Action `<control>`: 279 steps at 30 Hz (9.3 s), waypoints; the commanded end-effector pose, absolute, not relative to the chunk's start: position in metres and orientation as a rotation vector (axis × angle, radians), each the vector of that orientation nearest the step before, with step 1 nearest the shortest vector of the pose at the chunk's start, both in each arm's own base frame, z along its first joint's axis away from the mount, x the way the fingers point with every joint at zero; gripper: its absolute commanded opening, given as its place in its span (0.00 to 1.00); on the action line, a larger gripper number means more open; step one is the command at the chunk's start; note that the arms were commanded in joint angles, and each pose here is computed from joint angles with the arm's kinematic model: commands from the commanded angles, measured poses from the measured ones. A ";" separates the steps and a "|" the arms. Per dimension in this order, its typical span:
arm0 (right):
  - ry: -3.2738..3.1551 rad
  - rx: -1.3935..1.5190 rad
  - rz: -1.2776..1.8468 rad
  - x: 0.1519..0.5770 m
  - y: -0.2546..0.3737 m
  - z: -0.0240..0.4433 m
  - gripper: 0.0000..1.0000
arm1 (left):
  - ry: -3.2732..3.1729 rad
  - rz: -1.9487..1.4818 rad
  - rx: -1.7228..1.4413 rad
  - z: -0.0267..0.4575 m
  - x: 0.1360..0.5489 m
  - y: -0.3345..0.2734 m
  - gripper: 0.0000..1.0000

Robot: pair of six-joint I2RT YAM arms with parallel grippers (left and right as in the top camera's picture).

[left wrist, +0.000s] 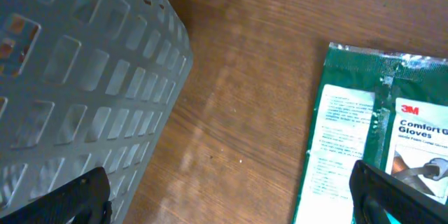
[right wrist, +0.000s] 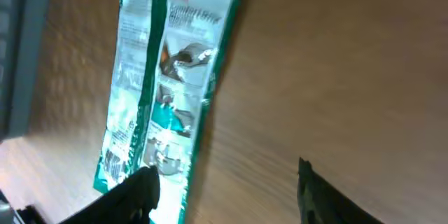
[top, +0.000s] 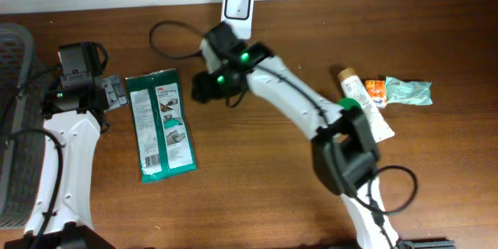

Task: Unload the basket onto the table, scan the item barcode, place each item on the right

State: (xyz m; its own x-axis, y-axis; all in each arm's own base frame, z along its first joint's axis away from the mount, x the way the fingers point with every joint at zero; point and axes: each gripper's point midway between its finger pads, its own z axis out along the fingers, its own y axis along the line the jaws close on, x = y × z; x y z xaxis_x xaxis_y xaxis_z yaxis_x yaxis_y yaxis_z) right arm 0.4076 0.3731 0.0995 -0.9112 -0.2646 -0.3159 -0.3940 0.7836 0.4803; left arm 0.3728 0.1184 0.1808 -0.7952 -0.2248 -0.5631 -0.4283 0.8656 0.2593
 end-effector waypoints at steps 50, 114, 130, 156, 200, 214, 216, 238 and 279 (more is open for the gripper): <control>2.875 -0.665 0.178 0.403 0.346 -0.021 0.14 | 2.490 0.533 -0.473 0.186 0.373 0.122 0.99; 3.036 -0.279 1.019 0.362 0.310 0.008 0.44 | 2.836 -0.674 0.202 0.008 0.397 -0.088 0.00; 3.185 -0.045 1.011 0.335 0.342 -0.033 0.44 | 3.078 -0.410 -0.405 -0.031 0.364 -0.052 0.00; 2.976 -0.198 1.084 0.359 0.380 -0.035 0.07 | 3.087 -0.426 -0.408 -0.030 0.361 -0.054 0.00; 1.852 -0.611 -0.096 0.459 0.257 0.388 0.04 | 2.732 -0.110 -0.381 0.104 0.402 0.078 0.99; 1.373 -1.029 -0.761 0.594 0.328 0.272 0.04 | 2.732 -0.110 -0.380 0.104 0.402 0.078 0.99; 1.335 -1.033 -0.803 0.607 0.329 0.250 0.04 | 2.732 -0.111 -0.380 0.104 0.402 0.078 0.99; 1.188 -1.180 -0.829 0.650 0.305 0.194 0.04 | 2.732 -0.110 -0.380 0.104 0.402 0.078 0.99; 2.306 -0.277 -0.092 0.434 0.153 0.322 0.04 | 2.732 -0.110 -0.380 0.104 0.402 0.078 0.99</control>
State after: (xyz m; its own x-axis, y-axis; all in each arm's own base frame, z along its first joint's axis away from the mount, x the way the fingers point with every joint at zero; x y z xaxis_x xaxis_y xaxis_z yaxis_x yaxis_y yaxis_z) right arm 0.4590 0.1951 0.2964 -0.6009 -0.3821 -0.7021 -0.2853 0.9230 -0.2582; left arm 0.4004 0.0778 0.1011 -0.8911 -0.2909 -0.3482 -0.2604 0.9564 -0.1325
